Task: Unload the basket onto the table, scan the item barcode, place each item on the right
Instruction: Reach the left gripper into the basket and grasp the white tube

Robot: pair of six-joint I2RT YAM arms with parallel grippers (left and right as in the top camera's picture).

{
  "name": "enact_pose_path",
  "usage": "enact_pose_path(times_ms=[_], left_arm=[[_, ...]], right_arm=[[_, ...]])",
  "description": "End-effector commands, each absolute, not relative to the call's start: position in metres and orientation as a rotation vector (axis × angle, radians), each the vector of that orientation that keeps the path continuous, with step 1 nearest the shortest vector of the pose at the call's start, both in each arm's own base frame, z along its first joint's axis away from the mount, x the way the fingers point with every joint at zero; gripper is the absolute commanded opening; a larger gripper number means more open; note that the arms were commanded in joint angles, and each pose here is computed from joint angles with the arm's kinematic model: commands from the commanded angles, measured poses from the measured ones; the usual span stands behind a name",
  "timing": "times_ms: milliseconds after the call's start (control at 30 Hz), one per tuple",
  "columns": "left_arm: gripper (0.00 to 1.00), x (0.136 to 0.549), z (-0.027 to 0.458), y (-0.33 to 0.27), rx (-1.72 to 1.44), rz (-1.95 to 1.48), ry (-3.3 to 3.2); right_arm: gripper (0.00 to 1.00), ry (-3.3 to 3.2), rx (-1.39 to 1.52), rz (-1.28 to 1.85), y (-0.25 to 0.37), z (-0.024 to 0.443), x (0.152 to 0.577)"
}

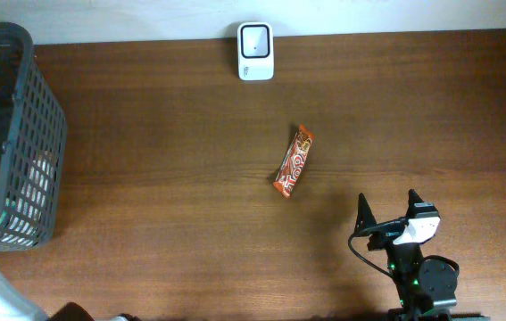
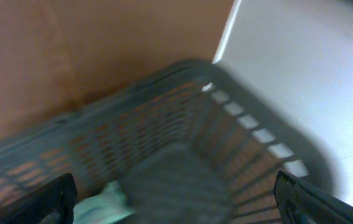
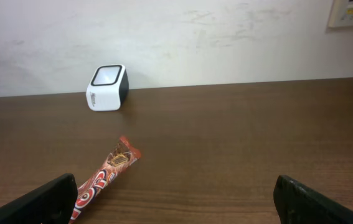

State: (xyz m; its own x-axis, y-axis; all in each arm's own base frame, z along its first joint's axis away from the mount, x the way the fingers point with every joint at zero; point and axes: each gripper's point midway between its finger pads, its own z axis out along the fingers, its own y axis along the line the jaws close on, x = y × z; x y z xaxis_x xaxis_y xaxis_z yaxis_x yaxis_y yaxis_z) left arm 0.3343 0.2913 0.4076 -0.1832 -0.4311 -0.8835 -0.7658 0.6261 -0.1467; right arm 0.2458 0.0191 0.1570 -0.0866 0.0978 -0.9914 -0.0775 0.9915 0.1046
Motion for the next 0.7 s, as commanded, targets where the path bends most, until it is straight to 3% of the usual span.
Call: enact_pose_path(times_ms=[0,167,233,467,667], left_arm=[[0.99,0.331,0.367,0.316,-0.798,0.555,2.060],[0.99,0.324,0.282,0.322,-0.517,0.604,2.493],[0.90,0.323,0.246,0.321,-0.431,0.569,2.630],[0.84,0.327,0.176,0.310,-0.112,0.423,2.838],[0.88,0.334,0.110,0.284,0.055,0.132,2.913]], right_arm=[[0.99,1.657,0.017,0.155,0.019,0.154,0.246],[0.99,1.657,0.017,0.155,0.019,0.154,0.246],[0.99,1.657,0.017,0.155,0.019,0.154,0.246],[0.99,1.657,0.017,0.155,0.019,0.154,0.246],[0.99,1.657,0.017,0.155,0.019,0.154,0.246]])
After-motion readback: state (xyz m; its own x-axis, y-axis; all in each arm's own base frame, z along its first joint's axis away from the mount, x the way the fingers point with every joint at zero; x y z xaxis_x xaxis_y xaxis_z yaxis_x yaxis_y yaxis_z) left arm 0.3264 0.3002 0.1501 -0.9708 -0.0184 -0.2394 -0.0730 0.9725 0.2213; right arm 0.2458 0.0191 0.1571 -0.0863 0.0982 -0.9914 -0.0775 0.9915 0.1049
